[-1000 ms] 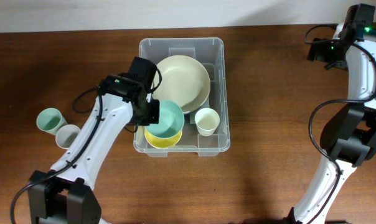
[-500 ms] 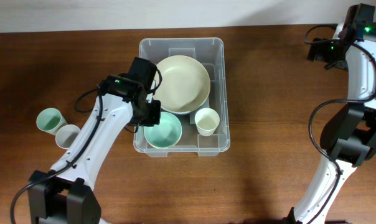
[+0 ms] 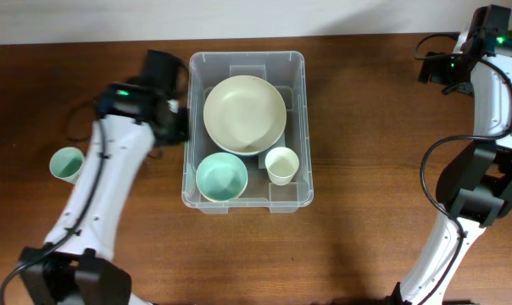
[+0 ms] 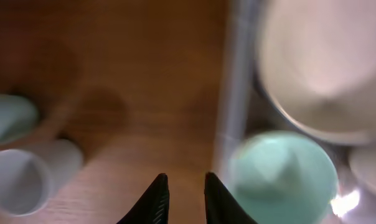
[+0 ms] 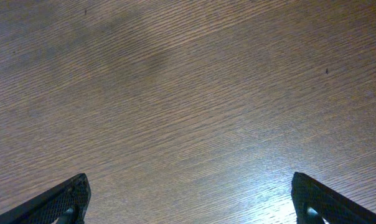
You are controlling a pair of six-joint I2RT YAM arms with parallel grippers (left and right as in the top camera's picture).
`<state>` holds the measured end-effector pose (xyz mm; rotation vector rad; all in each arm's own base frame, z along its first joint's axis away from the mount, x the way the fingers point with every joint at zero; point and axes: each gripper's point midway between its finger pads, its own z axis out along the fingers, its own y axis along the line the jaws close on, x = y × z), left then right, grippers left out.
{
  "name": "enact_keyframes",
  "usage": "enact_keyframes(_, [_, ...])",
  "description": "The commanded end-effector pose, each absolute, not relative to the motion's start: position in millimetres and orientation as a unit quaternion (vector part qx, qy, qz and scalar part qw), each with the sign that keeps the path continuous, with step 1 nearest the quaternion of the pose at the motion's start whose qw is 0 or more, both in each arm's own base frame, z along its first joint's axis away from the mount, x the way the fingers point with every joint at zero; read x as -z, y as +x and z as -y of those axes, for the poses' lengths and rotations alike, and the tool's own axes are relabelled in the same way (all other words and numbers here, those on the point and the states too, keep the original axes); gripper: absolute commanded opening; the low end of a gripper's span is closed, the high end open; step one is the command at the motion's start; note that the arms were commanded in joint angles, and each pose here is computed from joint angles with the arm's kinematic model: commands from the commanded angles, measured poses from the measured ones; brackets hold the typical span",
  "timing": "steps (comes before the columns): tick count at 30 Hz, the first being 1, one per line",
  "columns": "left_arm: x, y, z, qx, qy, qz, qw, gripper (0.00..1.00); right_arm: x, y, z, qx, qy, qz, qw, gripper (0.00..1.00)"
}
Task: Pack container
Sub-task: 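Release the mint bowl and move left gripper to mint cup, then grasp the rim of the mint cup with the left gripper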
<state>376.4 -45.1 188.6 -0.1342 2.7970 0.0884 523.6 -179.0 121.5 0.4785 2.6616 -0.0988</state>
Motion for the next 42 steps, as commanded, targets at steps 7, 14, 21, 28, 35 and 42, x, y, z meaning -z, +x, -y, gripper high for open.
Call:
enact_keyframes(7, [-201,375,-86,-0.067,-0.274,-0.941,0.186,0.13,-128,522,178,0.034,0.178,-0.958,0.221,0.99])
enact_keyframes(14, [-201,367,-144,-0.090,-0.370,-0.902,0.202,0.13,-128,522,178,0.034,0.178,-0.958,0.221,0.99])
enact_keyframes(21, [-170,373,-186,-0.097,-0.413,-0.877,0.228,0.13,-128,522,178,0.034,0.178,-0.958,0.221,0.99])
enact_keyframes(28, [-114,360,-187,-0.090,-0.421,-0.888,0.162,0.13,-128,522,178,0.034,0.178,-0.958,0.221,0.99])
enact_keyframes(35, [-79,370,-171,-0.039,-0.404,-0.905,0.125,0.14,-128,522,178,0.034,0.178,-0.958,0.221,0.99])
enact_keyframes(42, [-79,372,-172,-0.041,-0.389,-0.911,0.128,0.14,-128,522,178,0.034,0.178,-0.958,0.221,0.99])
